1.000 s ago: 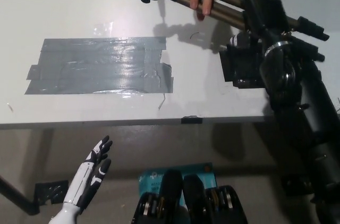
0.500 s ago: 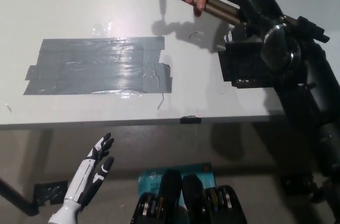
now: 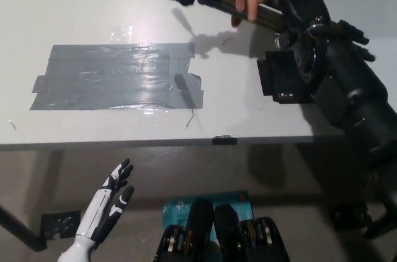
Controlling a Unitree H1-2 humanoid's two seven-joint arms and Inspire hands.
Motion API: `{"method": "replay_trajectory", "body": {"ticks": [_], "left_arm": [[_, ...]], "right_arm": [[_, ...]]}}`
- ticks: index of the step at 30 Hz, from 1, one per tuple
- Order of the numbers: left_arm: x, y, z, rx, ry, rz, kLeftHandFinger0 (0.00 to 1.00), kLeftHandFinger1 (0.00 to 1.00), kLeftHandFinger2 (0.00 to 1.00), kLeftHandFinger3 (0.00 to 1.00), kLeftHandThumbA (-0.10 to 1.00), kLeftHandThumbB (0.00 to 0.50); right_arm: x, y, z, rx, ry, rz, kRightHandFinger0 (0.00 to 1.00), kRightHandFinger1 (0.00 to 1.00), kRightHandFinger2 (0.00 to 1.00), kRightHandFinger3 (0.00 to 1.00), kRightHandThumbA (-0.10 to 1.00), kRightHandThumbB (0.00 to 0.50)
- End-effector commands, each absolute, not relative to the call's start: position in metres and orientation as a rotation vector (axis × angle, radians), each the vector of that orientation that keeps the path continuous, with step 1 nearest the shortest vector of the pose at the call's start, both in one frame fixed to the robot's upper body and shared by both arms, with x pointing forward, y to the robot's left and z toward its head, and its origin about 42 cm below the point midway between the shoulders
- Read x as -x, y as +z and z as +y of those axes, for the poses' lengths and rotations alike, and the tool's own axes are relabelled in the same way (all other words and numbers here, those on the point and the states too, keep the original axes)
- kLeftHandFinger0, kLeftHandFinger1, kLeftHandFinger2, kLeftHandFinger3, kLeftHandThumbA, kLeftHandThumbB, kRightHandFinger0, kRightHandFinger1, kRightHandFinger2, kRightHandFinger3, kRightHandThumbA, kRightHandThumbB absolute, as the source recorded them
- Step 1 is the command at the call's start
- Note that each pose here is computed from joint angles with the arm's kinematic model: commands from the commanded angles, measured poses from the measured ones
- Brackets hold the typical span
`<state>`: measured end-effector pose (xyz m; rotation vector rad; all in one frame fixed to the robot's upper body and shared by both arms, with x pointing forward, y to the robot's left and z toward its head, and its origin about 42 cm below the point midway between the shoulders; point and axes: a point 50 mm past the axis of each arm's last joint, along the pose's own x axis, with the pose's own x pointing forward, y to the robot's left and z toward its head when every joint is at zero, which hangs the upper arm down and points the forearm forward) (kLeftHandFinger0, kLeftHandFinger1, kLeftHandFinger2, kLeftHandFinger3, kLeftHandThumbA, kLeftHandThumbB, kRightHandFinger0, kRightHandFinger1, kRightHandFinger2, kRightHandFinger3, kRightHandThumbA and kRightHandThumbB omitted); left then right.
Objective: A person hands a tripod to the robot which it grabs with its right hand and places in the middle of the table in front of it
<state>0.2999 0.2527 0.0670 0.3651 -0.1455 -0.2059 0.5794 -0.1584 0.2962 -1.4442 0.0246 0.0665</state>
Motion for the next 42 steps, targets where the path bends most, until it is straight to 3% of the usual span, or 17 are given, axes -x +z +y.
{"method": "replay_trajectory", "body": {"ticks": [1,5,7,8,9,11,12,17,19,22,23,26,27,32,37,39,42], "left_arm": [[-0.308,0.084,0.253,-0.365,-0.228,-0.239,0.97,1.0,0.98,1.0,0.94,0.266],[-0.308,0.085,0.252,-0.363,-0.232,-0.242,0.97,0.99,0.97,1.0,0.94,0.262],[-0.309,0.084,0.253,-0.377,-0.24,-0.251,0.98,0.99,0.97,1.0,0.95,0.251],[-0.309,0.084,0.254,-0.379,-0.242,-0.249,0.98,0.99,0.98,1.0,0.95,0.251],[-0.309,0.083,0.255,-0.379,-0.242,-0.248,0.98,0.99,0.98,1.0,0.95,0.251],[-0.31,0.083,0.254,-0.373,-0.239,-0.241,0.98,0.99,0.97,1.0,0.95,0.259],[-0.31,0.084,0.253,-0.371,-0.239,-0.239,0.98,0.99,0.97,1.0,0.95,0.259],[-0.31,0.083,0.253,-0.371,-0.239,-0.233,0.98,0.98,0.96,1.0,0.95,0.263],[-0.31,0.083,0.254,-0.376,-0.243,-0.237,0.99,0.98,0.96,1.0,0.95,0.261],[-0.313,0.084,0.254,-0.373,-0.246,-0.235,0.99,0.98,0.96,1.0,0.95,0.262],[-0.312,0.084,0.254,-0.37,-0.247,-0.235,0.98,0.98,0.95,1.0,0.95,0.262],[-0.31,0.084,0.253,-0.371,-0.254,-0.234,0.97,0.98,0.95,1.0,0.95,0.257],[-0.31,0.083,0.253,-0.374,-0.255,-0.235,0.98,0.97,0.94,1.0,0.95,0.251],[-0.311,0.085,0.255,-0.379,-0.256,-0.236,0.99,0.96,0.92,1.0,0.94,0.244],[-0.313,0.086,0.254,-0.375,-0.26,-0.245,0.98,0.95,0.9,1.0,0.94,0.238],[-0.313,0.086,0.254,-0.373,-0.262,-0.246,0.96,0.93,0.9,1.0,0.93,0.236],[-0.313,0.085,0.253,-0.374,-0.263,-0.248,0.94,0.93,0.89,1.0,0.93,0.228]], "right_arm": [[-0.594,0.338,-0.17,1.539,-0.146,-0.199,0.0,0.0,0.07,0.6,-0.1,0.269],[-0.592,0.328,-0.174,1.506,-0.151,-0.233,0.0,0.0,0.05,0.56,-0.1,0.259],[-0.591,0.329,-0.173,1.477,-0.162,-0.287,0.0,0.01,0.08,0.45,-0.1,0.241],[-0.591,0.332,-0.169,1.471,-0.167,-0.311,0.0,0.11,0.26,0.35,-0.1,0.217],[-0.59,0.335,-0.167,1.471,-0.175,-0.345,0.0,0.24,0.52,0.32,-0.1,0.211],[-0.591,0.344,-0.162,1.477,-0.184,-0.389,0.0,0.44,0.88,0.41,-0.1,0.185],[-0.59,0.346,-0.16,1.473,-0.189,-0.411,0.0,0.47,0.94,0.45,-0.1,0.19],[-0.586,0.355,-0.15,1.435,-0.196,-0.542,0.0,0.46,0.93,0.36,-0.1,0.174],[-0.582,0.358,-0.144,1.409,-0.189,-0.58,0.02,0.53,0.98,0.35,-0.1,0.18],[-0.577,0.363,-0.138,1.384,-0.18,-0.634,0.03,0.56,0.98,0.54,-0.1,0.18],[-0.575,0.361,-0.137,1.387,-0.173,-0.642,0.03,0.56,1.0,0.67,-0.1,0.191],[-0.568,0.35,-0.138,1.398,-0.158,-0.667,0.0,0.47,0.94,0.7,-0.1,0.2],[-0.565,0.344,-0.139,1.4,-0.149,-0.669,0.0,0.34,0.8,0.65,-0.1,0.226],[-0.554,0.317,-0.147,1.412,-0.095,-0.635,0.0,0.38,0.87,0.7,-0.1,0.207],[-0.547,0.285,-0.166,1.437,-0.061,-0.599,0.0,0.52,1.0,0.87,-0.1,0.21],[-0.545,0.276,-0.173,1.444,-0.057,-0.583,0.0,0.57,1.0,0.92,-0.1,0.177],[-0.542,0.256,-0.19,1.463,-0.053,-0.538,0.0,0.59,1.0,0.97,-0.1,0.193]]}}
